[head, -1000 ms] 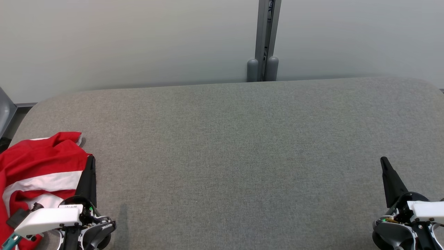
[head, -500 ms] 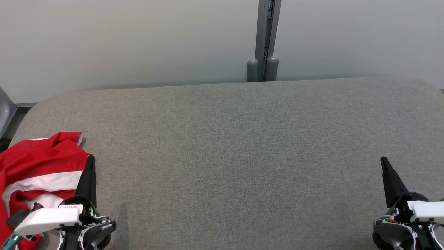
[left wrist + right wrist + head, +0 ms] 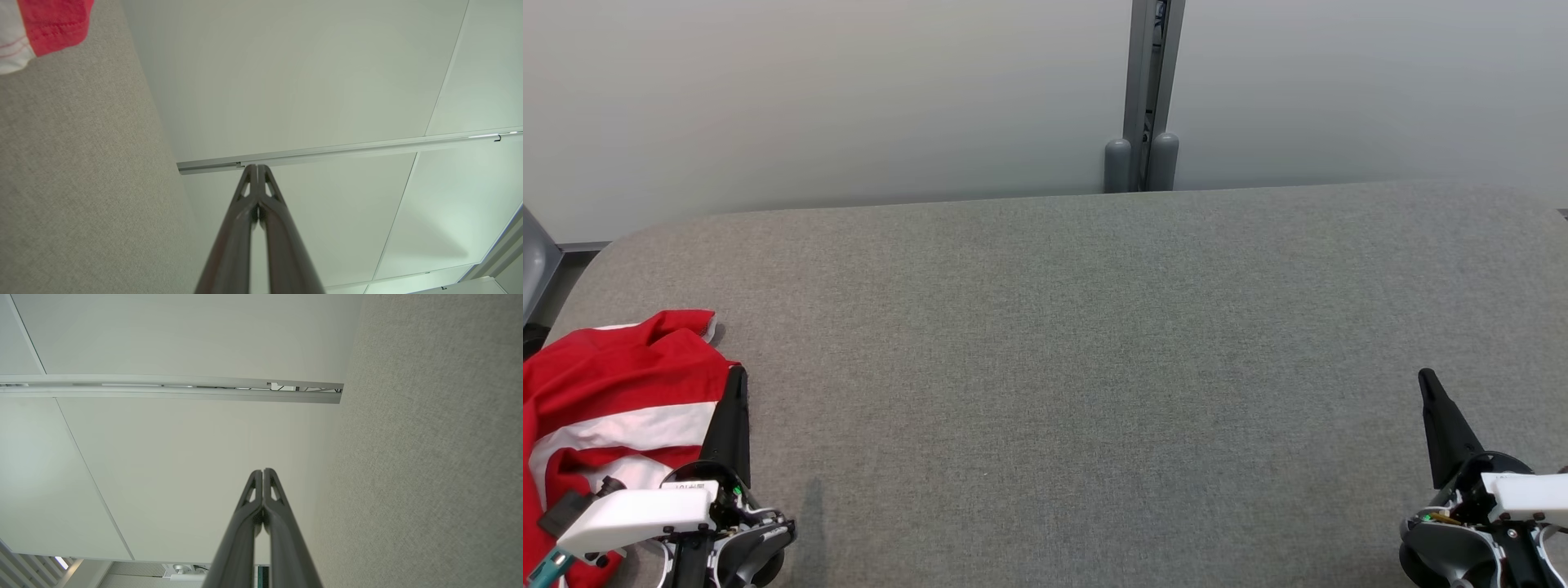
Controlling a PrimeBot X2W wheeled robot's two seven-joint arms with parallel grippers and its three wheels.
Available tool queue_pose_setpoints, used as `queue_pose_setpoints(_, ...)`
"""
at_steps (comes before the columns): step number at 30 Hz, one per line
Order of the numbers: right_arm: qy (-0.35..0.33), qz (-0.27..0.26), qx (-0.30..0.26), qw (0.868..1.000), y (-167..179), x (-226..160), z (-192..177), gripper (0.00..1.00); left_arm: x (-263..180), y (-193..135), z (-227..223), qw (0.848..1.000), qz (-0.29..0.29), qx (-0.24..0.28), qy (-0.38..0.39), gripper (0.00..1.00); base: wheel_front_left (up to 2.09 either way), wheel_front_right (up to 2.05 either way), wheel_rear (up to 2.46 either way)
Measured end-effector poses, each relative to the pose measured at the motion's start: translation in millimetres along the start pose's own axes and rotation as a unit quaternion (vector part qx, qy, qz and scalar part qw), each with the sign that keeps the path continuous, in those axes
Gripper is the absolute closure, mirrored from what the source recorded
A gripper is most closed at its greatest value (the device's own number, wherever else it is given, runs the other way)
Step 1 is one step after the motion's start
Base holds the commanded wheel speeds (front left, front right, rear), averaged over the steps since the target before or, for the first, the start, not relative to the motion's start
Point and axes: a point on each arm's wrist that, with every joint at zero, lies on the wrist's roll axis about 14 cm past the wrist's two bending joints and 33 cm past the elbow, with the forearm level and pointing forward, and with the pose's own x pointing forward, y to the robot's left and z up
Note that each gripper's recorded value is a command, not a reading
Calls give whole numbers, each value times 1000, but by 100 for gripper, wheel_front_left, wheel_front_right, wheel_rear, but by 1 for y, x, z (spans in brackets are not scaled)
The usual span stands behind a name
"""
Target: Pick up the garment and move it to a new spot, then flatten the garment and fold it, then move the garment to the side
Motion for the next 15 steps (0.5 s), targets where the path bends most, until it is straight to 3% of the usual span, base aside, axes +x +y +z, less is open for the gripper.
queue_pose_setpoints(15, 0, 0, 0, 1000, 0, 0, 0, 100, 0, 0, 0, 1000, 0, 0, 0, 100, 0, 0, 0)
